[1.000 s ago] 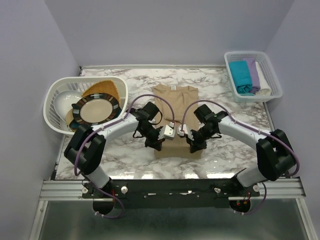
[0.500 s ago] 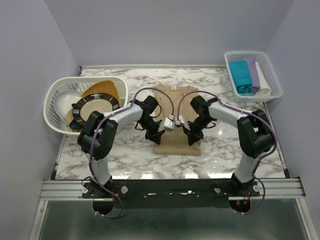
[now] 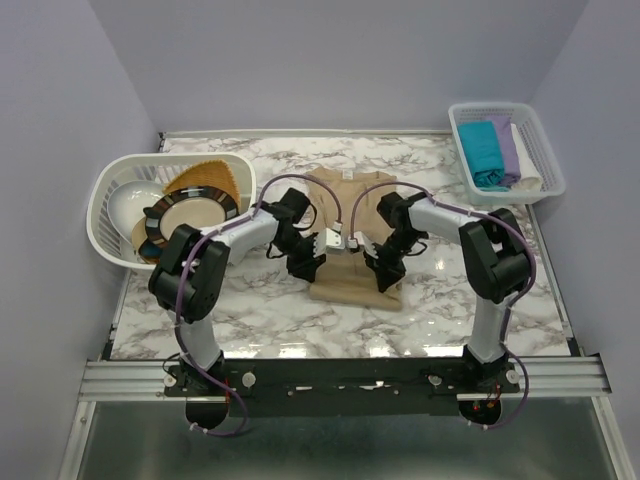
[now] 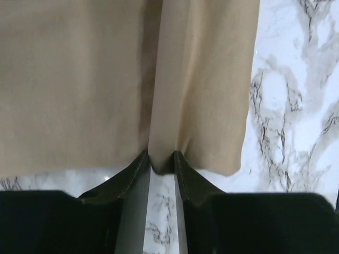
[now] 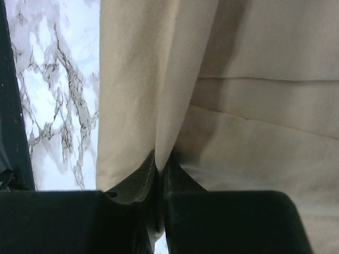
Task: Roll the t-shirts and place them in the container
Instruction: Roll the T-shirt to the center of the board.
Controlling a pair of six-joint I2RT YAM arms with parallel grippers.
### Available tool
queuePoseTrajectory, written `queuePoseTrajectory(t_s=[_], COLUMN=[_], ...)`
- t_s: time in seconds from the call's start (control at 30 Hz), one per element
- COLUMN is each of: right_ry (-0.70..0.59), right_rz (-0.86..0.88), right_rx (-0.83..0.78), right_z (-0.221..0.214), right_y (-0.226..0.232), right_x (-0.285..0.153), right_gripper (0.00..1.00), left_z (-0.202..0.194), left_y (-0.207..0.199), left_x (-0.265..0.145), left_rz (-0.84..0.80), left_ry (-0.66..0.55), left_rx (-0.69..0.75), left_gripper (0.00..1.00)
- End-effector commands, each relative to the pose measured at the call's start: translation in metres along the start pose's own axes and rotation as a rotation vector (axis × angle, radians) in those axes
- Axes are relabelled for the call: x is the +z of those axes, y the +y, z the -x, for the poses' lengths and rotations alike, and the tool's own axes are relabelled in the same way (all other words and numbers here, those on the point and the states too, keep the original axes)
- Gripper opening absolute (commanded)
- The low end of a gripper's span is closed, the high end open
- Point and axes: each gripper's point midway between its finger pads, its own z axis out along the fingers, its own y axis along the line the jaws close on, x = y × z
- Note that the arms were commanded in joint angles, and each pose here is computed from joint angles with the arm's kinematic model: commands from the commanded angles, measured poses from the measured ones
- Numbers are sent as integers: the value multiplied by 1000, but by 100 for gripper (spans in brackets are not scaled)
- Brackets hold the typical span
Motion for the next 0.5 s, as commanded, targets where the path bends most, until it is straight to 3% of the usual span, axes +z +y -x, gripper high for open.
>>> queuePoseTrajectory(t_s=[0.0, 0.13, 0.17, 0.23, 0.47], right_ry=[70, 64, 64, 74, 78], right_rz=[27, 27, 31, 49, 46], right_rx=[64, 67, 70, 88, 64], right_z=[-10, -2, -1, -2, 3], right_y=[-6, -13, -14, -15, -19], right_x=[-5, -9, -9, -8, -6], right_gripper=[15, 17, 17, 21, 18], left_z=[-9, -16, 0, 0, 41], left_y=[3, -20, -17, -32, -45], left_x=[-38, -45, -56, -44, -21], left_rz=[200, 309, 387, 396, 532], left_ry=[32, -3, -51, -58, -180], left_rx=[15, 106, 184, 256, 483], left_gripper=[40, 49, 54, 56, 61])
